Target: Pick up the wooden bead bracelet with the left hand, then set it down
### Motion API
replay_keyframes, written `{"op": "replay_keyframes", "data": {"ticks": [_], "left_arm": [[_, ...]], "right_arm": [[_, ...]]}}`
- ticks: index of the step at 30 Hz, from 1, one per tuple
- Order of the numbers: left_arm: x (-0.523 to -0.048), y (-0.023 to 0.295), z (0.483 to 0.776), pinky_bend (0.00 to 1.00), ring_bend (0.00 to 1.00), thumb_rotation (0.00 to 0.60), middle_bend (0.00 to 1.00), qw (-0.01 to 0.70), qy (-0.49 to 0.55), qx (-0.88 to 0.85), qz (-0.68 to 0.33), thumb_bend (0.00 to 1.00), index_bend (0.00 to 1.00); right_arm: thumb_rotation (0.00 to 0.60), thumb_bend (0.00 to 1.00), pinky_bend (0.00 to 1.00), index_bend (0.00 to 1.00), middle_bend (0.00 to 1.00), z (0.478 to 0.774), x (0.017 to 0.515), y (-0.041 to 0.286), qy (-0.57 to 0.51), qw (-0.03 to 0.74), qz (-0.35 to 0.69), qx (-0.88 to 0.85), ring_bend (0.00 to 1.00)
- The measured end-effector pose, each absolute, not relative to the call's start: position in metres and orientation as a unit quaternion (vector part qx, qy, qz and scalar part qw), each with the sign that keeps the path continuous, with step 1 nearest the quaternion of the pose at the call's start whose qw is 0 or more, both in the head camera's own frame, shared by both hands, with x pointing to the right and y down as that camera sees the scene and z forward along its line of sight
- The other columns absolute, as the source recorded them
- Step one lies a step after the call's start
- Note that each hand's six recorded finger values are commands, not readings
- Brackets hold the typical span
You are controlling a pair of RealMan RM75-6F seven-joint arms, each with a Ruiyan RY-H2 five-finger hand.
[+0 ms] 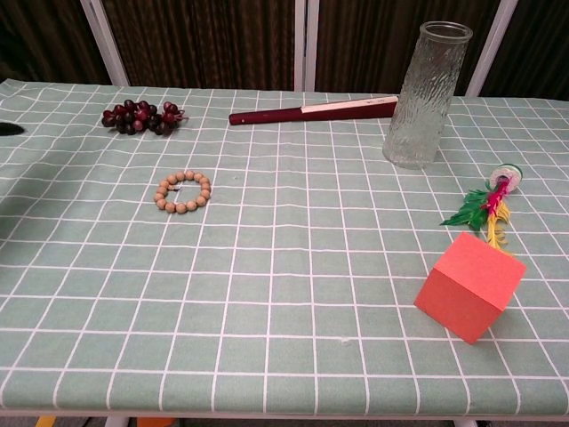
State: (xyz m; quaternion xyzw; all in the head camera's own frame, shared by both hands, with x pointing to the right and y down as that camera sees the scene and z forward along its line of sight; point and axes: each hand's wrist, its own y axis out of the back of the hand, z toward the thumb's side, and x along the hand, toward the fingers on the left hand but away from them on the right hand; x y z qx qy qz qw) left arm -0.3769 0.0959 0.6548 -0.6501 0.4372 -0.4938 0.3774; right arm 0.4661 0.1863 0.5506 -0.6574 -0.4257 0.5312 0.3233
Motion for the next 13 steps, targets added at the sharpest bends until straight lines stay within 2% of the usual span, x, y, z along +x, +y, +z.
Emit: {"op": "replay_keyframes", "data": {"ticks": [5,13], "left_arm": [[-0.440,0.133,0.624,0.10,0.16,0.600,0.31,0.398,0.416,-0.581,-0.575,0.06,0.28],[-0.460,0.202,0.594,0.09,0.14,0.600,0.28,0.387,0.431,-0.545,-0.606,0.06,0.26]], "right_arm": [[0.600,0.15,0.00,0.00,0.02,0.561,0.464,0.186,-0.421,0.320,0.525,-0.666,0.00],[0.600,0.14,0.00,0.00,0.00,0.558,0.448,0.189,-0.419,0.353,0.507,-0.665,0.00]]}}
